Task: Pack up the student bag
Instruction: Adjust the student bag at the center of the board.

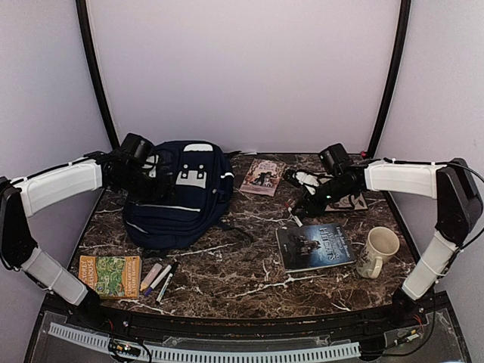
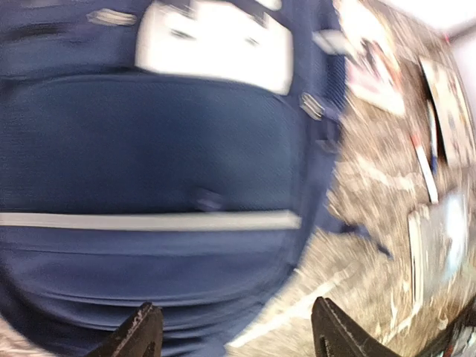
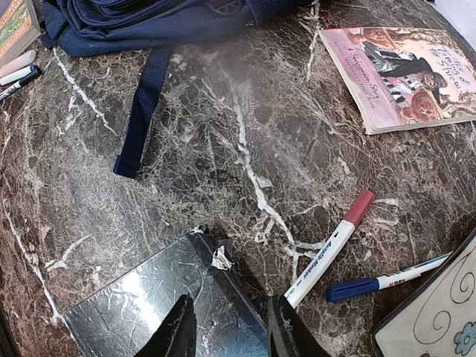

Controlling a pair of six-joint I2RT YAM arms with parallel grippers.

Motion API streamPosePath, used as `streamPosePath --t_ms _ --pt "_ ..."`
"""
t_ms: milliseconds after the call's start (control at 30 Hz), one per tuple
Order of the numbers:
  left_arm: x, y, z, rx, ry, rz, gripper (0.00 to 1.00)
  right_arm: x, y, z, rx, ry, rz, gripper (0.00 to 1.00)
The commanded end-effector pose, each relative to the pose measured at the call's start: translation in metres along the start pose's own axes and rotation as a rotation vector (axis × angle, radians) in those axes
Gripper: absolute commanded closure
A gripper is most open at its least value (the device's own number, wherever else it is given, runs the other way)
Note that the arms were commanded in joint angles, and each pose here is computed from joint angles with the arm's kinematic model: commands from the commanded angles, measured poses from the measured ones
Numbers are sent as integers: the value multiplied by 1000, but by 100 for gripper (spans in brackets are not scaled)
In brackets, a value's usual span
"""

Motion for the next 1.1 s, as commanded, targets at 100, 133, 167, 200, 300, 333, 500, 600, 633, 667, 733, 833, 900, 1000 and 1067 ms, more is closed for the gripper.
streamPosePath --t_ms 100,133,167,200,300,333,500,600,633,667,733,833,900,1000,1067 --pt "-5 -43 116 -322 -207 -106 24 -7 -12 -1 -35 -2 -45 66" --pt "-1 -45 125 -356 -214 -109 23 -8 -12 0 -37 -1 -47 66" --pt "5 -48 135 -390 -227 -103 23 -9 -13 0 -41 3 -53 66" --pt "11 -48 141 -414 -238 -90 23 -10 -13 1 -42 2 -54 65" --pt "28 -44 152 -444 -253 -59 23 -12 -14 2 -49 4 -60 65" --pt "34 -40 153 -452 -243 -41 23 -12 -14 2 -51 6 -61 65" --pt "52 -20 148 -500 -134 21 25 -12 -13 2 -56 10 -57 64" --pt "56 -7 137 -490 -90 41 25 -10 -11 2 -54 6 -51 64" --pt "57 -2 133 -481 -84 51 25 -9 -11 2 -53 5 -48 64" --pt "59 3 127 -467 -77 63 25 -9 -11 1 -52 4 -48 64" --pt "62 14 115 -435 -64 85 26 -8 -10 1 -50 2 -46 64" --pt "66 28 101 -410 -57 107 27 -7 -10 0 -46 2 -42 63" --pt "65 36 97 -410 -66 109 28 -7 -10 0 -42 3 -42 63" --pt "53 44 99 -424 -104 92 29 -7 -10 0 -39 7 -39 63" --pt "37 44 101 -424 -124 54 28 -10 -11 -3 -39 32 -29 62"
Point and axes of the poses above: each gripper's point midway between its finger pads, its own x axis out along the fingers, its own z axis along the line the jaws close on, y = z × x, the point moved 5 cm from there along -x, back along the fingers, and after that the axes turned 14 degrees about -x, right-handed, at the moved point
